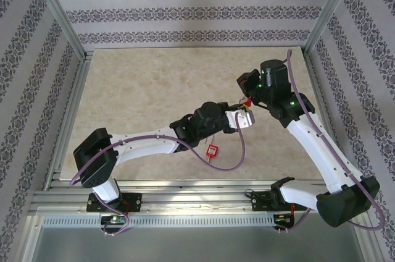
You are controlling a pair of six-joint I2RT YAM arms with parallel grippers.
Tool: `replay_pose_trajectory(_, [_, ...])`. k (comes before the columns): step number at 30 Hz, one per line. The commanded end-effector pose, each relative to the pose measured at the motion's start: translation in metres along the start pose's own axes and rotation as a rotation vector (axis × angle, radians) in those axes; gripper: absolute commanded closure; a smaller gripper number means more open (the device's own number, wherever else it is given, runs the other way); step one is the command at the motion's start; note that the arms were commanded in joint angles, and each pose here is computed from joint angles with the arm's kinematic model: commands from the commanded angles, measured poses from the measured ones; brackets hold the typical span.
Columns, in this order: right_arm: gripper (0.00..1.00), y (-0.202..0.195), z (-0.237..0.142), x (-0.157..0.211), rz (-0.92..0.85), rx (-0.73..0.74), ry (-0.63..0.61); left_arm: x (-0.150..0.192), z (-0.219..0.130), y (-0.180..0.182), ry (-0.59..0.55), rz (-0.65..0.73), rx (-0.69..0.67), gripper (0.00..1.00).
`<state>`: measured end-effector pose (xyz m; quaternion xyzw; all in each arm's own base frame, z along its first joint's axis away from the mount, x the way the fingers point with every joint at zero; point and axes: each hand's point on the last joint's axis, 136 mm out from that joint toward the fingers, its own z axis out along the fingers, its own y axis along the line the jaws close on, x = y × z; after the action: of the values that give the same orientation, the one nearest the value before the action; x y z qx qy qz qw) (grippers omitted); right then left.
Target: Unlock with the key
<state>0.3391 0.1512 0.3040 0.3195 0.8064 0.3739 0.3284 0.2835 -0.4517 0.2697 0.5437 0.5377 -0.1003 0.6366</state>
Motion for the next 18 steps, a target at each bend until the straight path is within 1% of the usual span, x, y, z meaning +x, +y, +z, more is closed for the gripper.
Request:
replay_pose_trajectory(1, [1.0,0.011,-0.008,0.004,-0.003,-0.054,0.014,-0.039,-0.016,0.026,-0.143,-0.071,-0.071,1.0])
replay_pose_trajectory(7, [1.0,0.006,-0.012,0.003,-0.001,-0.048,0.01,-0.033,-0.024,0.036,-0.154,-0.127,-0.116,1.0])
replay_pose_trajectory(12, [1.0,0.004,-0.014,0.002,0.0,-0.052,0.009,-0.035,-0.035,0.049,-0.186,-0.208,-0.139,1.0])
replay_pose_trajectory(18, [1.0,0.008,-0.024,-0.004,-0.018,-0.066,-0.003,-0.029,-0.049,0.06,-0.218,-0.33,-0.148,1.0])
